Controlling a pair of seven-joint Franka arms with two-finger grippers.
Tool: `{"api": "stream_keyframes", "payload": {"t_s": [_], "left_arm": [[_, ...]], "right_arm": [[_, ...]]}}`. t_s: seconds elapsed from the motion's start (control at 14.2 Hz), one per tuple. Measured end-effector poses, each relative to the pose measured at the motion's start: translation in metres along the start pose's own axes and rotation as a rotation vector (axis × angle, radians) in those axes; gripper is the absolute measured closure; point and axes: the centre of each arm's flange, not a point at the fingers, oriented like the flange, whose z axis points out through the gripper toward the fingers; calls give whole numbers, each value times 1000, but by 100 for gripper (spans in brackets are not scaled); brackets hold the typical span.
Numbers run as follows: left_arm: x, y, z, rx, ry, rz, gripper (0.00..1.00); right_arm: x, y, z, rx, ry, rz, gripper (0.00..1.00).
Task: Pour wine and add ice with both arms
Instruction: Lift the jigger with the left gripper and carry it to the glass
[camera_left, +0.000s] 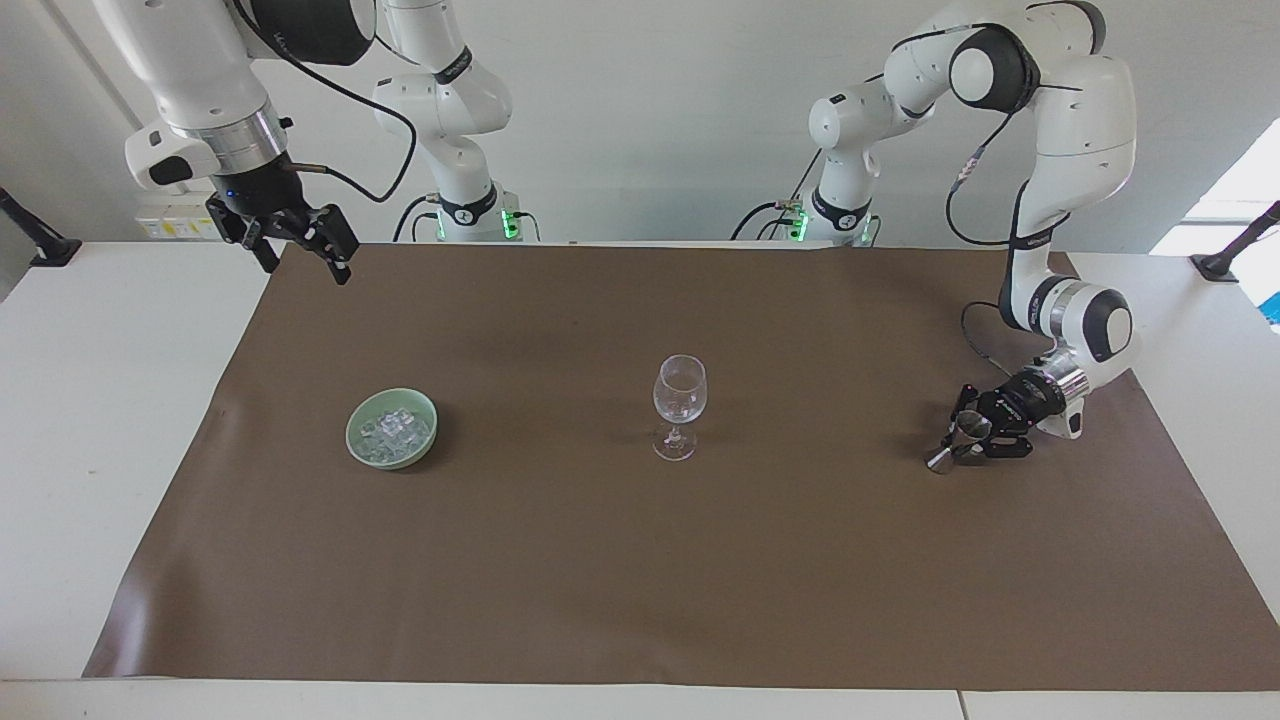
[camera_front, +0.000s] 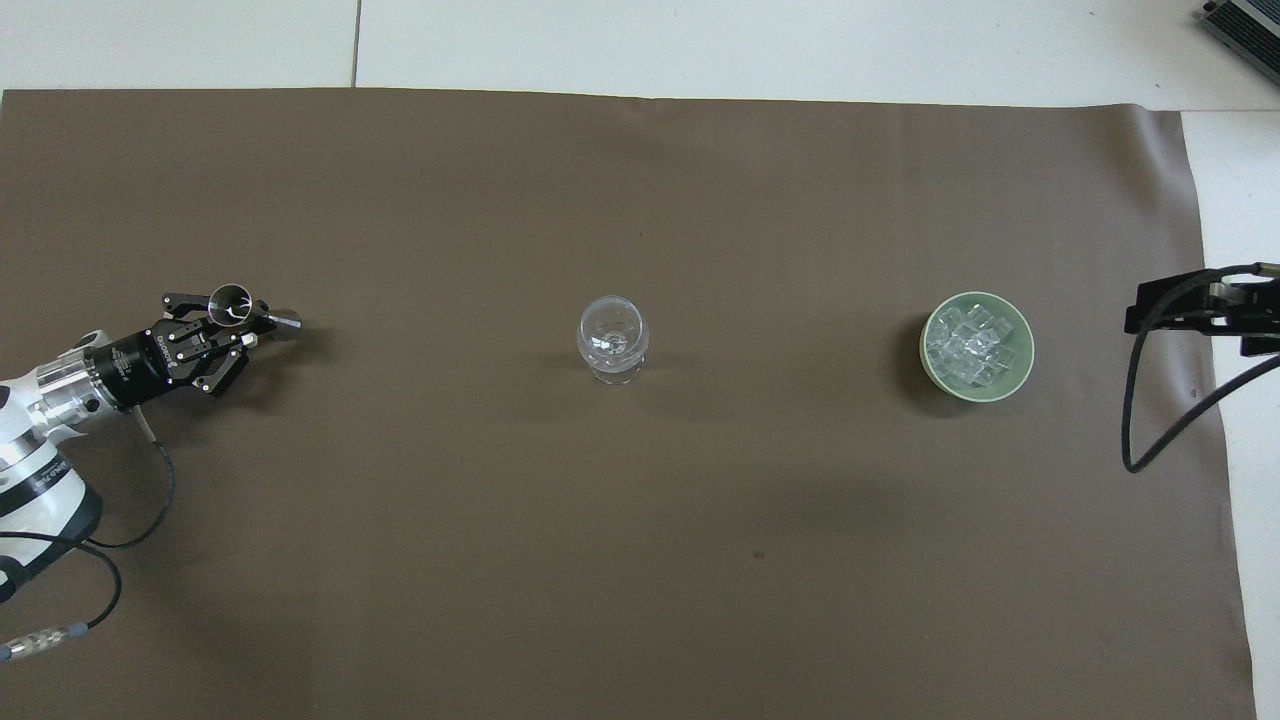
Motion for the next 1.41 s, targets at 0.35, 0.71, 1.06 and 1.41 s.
{"api": "stream_keyframes", "payload": {"t_s": [0.35,0.71,1.06,1.41], "left_arm": [[-30,7,11,17,-9,22,79],[-80,6,40,64,-12,-8,79],[-129,0,68,93,3,-33,79],[-161,-9,98,112,31,-19,79]], "right_arm": [[0,0,0,0,0,0,0],[0,0,0,0,0,0,0],[0,0,0,0,0,0,0],[0,0,0,0,0,0,0]]}}
